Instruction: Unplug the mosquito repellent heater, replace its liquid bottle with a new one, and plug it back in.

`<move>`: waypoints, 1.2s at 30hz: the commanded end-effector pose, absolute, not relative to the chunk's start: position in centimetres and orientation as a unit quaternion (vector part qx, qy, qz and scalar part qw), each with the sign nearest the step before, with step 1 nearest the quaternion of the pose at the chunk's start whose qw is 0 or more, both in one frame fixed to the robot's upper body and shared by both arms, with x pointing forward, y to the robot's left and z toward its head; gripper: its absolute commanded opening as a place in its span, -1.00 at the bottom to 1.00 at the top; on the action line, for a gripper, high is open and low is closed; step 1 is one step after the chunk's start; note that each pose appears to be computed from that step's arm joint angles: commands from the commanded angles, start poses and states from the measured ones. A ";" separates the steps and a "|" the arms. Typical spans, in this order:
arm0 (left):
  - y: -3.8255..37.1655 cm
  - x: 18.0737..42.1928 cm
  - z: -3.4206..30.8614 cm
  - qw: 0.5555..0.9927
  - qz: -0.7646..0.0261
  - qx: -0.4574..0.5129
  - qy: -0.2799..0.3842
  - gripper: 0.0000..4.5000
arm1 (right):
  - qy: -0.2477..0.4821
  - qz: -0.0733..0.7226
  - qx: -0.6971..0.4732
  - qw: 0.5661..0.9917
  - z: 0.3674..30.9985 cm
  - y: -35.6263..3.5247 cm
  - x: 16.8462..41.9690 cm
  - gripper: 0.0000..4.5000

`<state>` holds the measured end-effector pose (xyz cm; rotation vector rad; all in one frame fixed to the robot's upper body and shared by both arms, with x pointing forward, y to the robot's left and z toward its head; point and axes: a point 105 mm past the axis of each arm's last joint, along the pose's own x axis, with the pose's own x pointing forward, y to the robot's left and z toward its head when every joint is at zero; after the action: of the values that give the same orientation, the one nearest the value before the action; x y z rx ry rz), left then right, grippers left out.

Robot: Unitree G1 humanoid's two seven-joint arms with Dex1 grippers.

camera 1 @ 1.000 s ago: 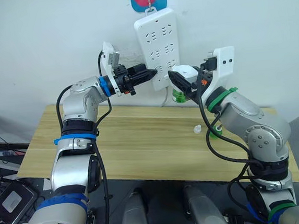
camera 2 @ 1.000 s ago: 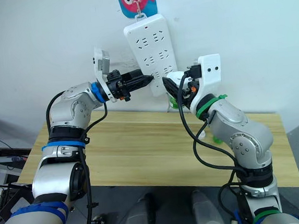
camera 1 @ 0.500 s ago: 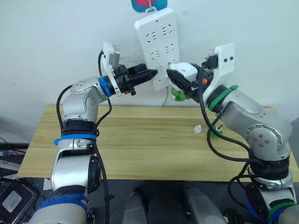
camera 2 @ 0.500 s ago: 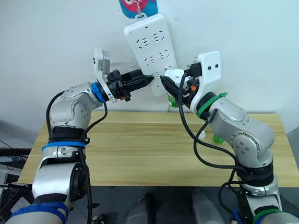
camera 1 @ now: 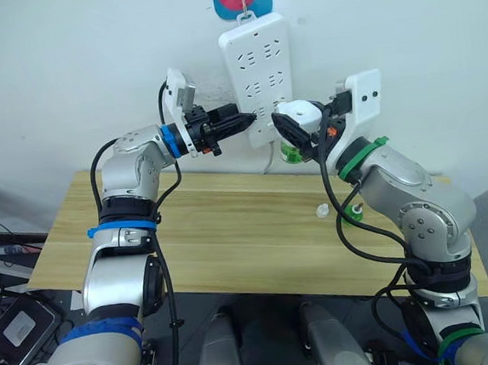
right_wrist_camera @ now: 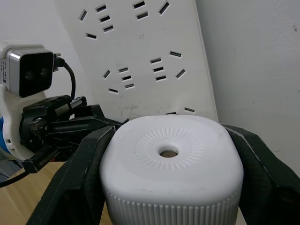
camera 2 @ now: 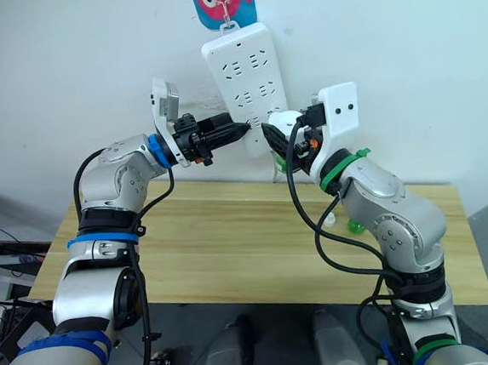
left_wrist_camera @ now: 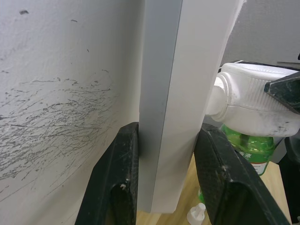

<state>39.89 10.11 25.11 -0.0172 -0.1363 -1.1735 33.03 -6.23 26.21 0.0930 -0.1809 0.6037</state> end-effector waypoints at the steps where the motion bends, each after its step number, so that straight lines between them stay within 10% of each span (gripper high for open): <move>1: 10.1 39.5 27.0 0.826 -0.555 0.000 -0.099 -0.41 | -0.128 0.301 0.013 0.945 27.7 -5.5 32.9 0.40; 36: 10.0 39.6 27.1 0.828 -0.552 -0.001 -0.097 -0.41 | -0.141 0.249 0.083 0.955 26.1 -2.7 36.2 0.40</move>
<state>40.49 11.69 25.30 0.0175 -0.1300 -1.0892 35.83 -2.64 25.73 0.1182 -0.2869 0.5235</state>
